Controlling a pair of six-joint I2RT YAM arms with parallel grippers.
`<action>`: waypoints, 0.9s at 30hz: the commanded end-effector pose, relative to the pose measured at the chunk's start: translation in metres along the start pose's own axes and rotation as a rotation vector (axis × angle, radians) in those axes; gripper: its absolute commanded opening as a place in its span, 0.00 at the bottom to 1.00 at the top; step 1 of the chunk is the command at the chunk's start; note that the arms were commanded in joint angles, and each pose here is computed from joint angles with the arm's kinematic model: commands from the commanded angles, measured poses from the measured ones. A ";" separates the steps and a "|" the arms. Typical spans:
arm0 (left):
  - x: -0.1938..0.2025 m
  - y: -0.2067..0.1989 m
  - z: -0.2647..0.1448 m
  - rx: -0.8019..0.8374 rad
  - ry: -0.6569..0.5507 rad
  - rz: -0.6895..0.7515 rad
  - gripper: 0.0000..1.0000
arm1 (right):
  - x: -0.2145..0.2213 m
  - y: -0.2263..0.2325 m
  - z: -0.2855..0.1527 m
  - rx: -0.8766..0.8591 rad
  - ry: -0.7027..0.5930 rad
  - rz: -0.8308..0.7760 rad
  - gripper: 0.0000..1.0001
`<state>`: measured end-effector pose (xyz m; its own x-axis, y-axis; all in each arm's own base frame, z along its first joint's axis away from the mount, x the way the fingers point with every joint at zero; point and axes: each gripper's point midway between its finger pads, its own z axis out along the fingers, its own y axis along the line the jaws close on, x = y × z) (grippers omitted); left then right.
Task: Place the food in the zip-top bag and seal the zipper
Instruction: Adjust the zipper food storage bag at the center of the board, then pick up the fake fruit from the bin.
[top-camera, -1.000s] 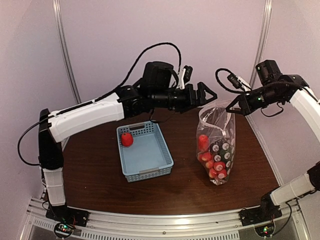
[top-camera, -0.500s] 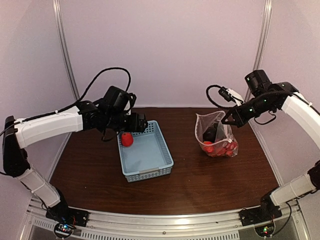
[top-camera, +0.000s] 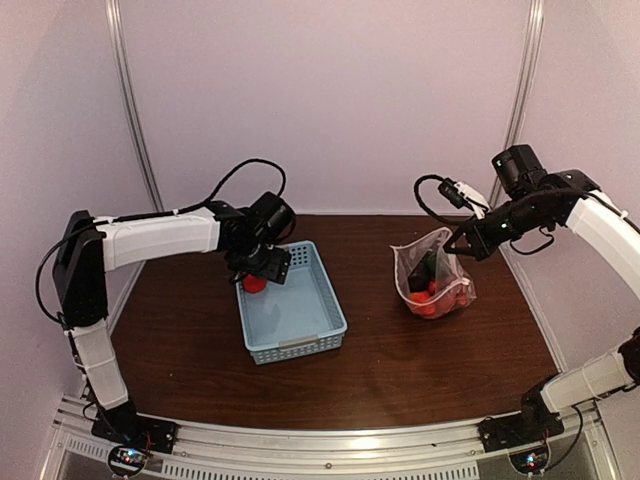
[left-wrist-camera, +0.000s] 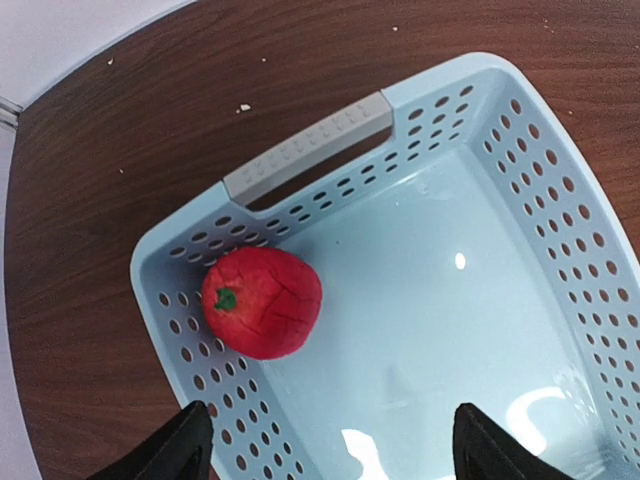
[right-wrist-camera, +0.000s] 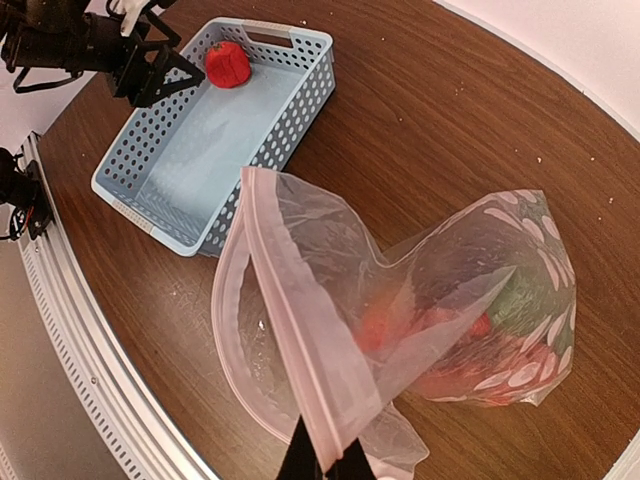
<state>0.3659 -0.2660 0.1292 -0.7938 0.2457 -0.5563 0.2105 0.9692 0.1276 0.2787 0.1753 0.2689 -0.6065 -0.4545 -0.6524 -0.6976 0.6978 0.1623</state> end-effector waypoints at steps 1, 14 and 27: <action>-0.021 0.013 0.014 -0.075 -0.016 0.037 0.83 | 0.001 0.004 -0.007 0.001 -0.033 -0.010 0.00; -0.013 0.027 0.051 -0.175 0.064 0.126 0.81 | 0.003 0.006 -0.006 -0.011 -0.037 -0.012 0.00; -0.001 0.037 0.096 -0.199 0.141 0.159 0.79 | 0.008 0.006 -0.002 -0.012 -0.029 -0.007 0.00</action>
<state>0.4154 -0.2364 0.0614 -0.8318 0.3759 -0.4085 0.2303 0.9032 0.3622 0.2700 0.1733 0.2654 -0.5971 -0.4503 -0.6639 -0.7026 0.6929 0.1620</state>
